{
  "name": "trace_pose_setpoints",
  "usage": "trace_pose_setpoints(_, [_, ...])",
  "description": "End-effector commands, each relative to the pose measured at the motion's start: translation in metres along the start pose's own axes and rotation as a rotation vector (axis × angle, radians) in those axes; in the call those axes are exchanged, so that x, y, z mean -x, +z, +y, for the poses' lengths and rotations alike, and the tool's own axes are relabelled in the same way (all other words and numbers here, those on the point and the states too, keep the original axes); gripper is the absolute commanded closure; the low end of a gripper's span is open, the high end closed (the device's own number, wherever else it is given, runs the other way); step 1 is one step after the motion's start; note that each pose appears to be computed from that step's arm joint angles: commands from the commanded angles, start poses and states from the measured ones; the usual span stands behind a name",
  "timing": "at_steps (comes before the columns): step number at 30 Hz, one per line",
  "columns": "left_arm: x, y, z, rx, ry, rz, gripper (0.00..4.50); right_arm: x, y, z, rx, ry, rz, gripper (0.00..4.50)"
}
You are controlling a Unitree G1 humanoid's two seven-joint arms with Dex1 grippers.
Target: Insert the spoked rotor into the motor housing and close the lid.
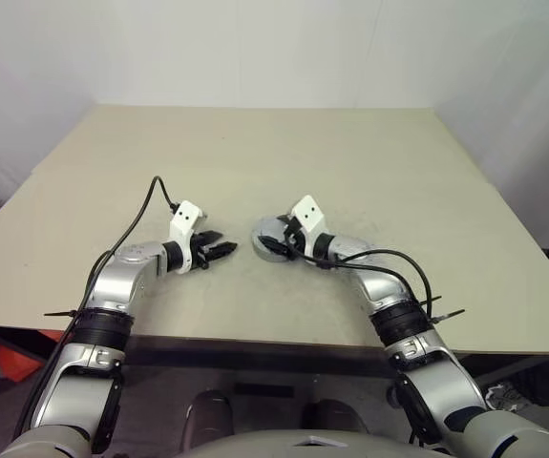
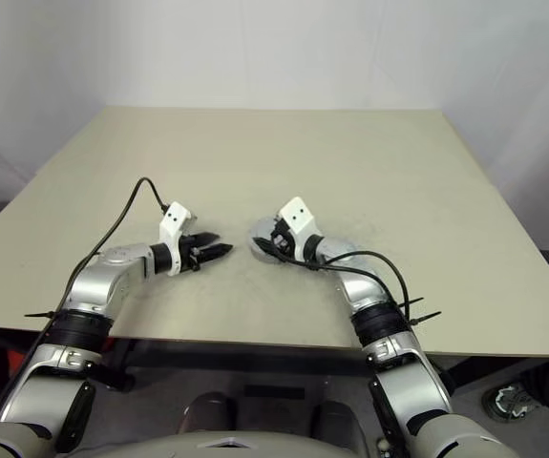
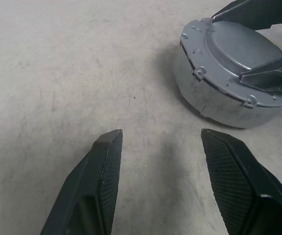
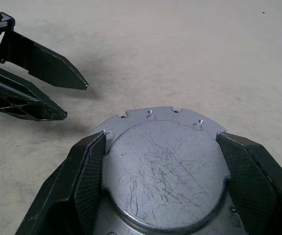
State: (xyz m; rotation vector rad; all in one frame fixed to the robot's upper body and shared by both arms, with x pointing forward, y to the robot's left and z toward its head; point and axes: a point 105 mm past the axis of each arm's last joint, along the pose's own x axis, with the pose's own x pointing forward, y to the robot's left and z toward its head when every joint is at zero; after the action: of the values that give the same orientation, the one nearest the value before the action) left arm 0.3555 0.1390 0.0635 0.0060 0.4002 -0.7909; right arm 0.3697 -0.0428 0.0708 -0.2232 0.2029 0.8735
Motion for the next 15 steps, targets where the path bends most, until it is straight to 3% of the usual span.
trace_pose_setpoints(1, [0.003,0.014,0.000,-0.033,0.001,-0.041,1.75,0.000,-0.002,-0.006,0.016,-0.023,0.020,1.35])
trace_pose_setpoints(15, [-0.002,0.018,-0.003,-0.032,-0.011,-0.052,1.75,0.011,-0.023,-0.007,-0.027,-0.005,0.121,1.35])
